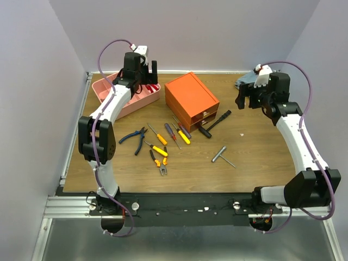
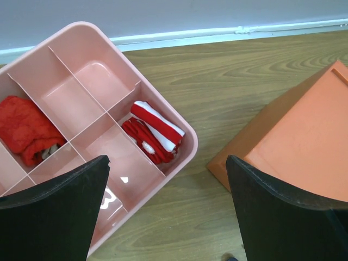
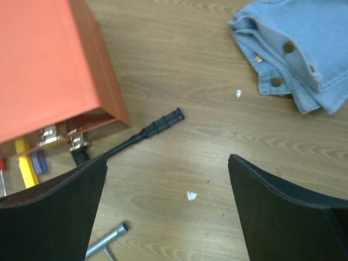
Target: Sort the tools into containers
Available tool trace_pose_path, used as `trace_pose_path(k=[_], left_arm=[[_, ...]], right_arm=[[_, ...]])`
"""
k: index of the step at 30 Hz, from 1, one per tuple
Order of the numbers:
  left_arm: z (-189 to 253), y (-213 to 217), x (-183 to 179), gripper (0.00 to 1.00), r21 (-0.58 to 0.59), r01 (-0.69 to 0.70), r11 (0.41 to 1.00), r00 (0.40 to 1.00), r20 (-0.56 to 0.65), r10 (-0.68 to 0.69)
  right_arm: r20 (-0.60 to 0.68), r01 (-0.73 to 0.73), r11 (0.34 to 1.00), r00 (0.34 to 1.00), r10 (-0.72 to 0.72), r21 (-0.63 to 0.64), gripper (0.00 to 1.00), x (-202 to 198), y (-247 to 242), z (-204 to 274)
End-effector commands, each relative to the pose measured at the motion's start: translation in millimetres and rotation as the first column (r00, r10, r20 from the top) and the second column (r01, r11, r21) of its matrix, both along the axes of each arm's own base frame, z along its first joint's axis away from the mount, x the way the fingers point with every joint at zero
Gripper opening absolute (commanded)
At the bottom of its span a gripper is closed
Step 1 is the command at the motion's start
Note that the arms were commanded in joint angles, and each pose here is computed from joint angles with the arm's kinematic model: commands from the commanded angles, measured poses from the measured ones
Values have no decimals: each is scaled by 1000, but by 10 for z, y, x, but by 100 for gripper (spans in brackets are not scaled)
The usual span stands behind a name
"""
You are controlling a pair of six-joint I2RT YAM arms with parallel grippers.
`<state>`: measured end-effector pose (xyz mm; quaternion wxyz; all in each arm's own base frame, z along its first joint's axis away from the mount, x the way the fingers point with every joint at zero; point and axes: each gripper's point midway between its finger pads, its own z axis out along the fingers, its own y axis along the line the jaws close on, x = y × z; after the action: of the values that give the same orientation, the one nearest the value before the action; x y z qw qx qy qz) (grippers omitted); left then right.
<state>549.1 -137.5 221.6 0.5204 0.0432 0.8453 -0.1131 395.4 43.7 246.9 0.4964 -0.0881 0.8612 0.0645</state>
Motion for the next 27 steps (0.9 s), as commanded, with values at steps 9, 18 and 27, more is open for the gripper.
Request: trace_pose_path(k=[9,18,27], left_arm=[[-33,-233,-5,95,-33,130,991,991,-38,-132],[-284,-518,-541,1,-78,414,907,897,-138,-421],[-567,-537,-877,0,-106,466,879,862,-171,-477]], right_arm=[[-92,-393,914,911,401,97,95,73,589,-303],[-191,-475,863,843,502,172,37,70,834,-725],[-185,-496,846,829,528,193,26,265,1079,-906]])
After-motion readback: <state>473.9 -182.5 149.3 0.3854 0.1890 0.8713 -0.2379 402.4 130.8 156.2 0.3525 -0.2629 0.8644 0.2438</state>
